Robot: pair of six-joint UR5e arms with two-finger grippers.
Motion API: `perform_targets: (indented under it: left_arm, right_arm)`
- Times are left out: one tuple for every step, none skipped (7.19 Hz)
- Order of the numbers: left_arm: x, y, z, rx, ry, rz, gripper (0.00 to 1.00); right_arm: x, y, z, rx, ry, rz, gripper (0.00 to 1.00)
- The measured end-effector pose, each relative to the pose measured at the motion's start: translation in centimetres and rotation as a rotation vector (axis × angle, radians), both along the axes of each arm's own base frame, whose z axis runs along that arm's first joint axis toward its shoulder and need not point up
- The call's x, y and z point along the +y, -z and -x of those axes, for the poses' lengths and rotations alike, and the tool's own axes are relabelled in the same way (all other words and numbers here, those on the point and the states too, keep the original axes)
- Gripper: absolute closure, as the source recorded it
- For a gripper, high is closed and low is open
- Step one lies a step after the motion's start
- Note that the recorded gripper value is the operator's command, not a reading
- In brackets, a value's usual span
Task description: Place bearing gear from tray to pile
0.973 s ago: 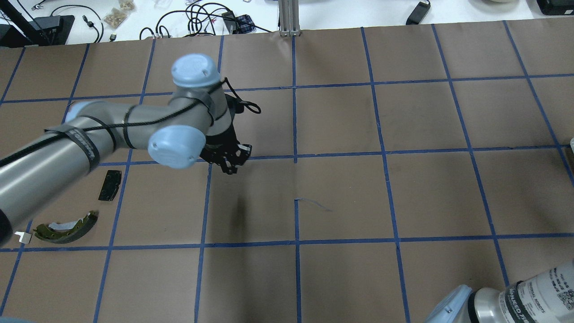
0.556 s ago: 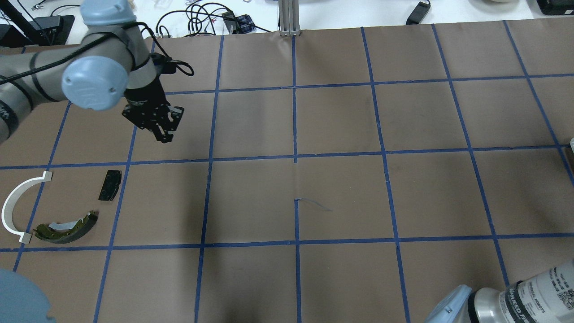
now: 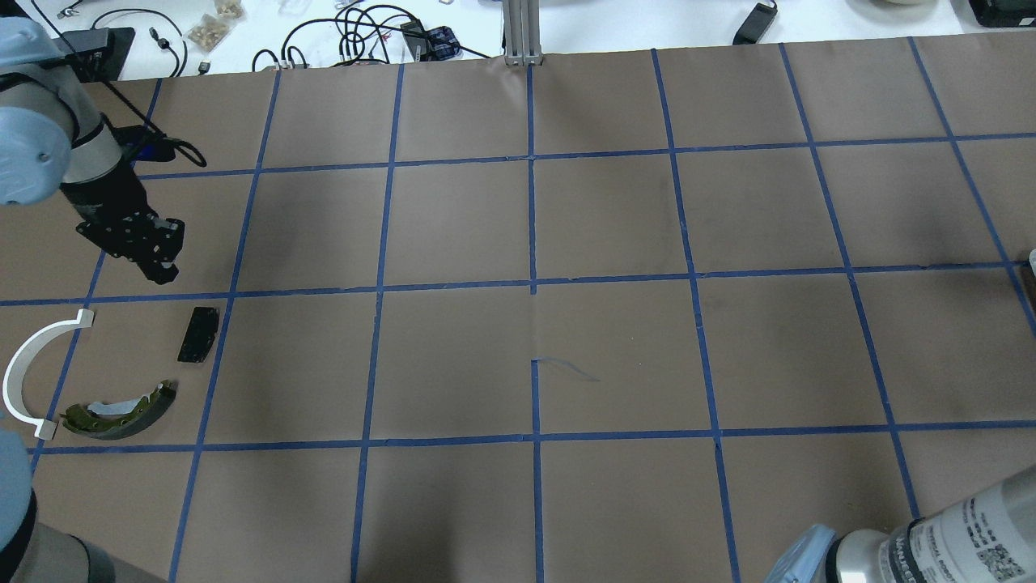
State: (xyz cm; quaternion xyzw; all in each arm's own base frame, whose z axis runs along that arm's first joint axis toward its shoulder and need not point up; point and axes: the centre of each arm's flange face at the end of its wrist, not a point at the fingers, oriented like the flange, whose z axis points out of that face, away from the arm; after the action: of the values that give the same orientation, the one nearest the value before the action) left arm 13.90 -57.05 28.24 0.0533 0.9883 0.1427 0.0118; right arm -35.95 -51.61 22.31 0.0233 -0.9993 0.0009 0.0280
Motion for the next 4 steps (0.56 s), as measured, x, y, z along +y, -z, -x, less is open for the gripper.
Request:
perform_targets:
  left_arm:
    - [0.6,1.7,-2.1,0.006,-0.012,0.001,1.0]
    - [0.9,3.6,-3.2,0.007,-0.009,0.009,1.0]
    - [1.2,5.3,-3.7,0.009,-0.003,0.011,1.0]
    - [1.4,6.6,-4.3,0.012,-0.006,0.01,1.0]
  right_arm:
    - [-2.3,-2.1,-7.3,0.002,0.004,0.011,0.96]
    - [-4.3,-3.6,-15.7,0.0,0.004,0.021,0.96]
    - [-5.7,-4.9,-24.9,-0.001,0.022,0.039,0.96]
    - [-6.1,-5.7,-34.3,-0.007,0.071,0.06,0.96]
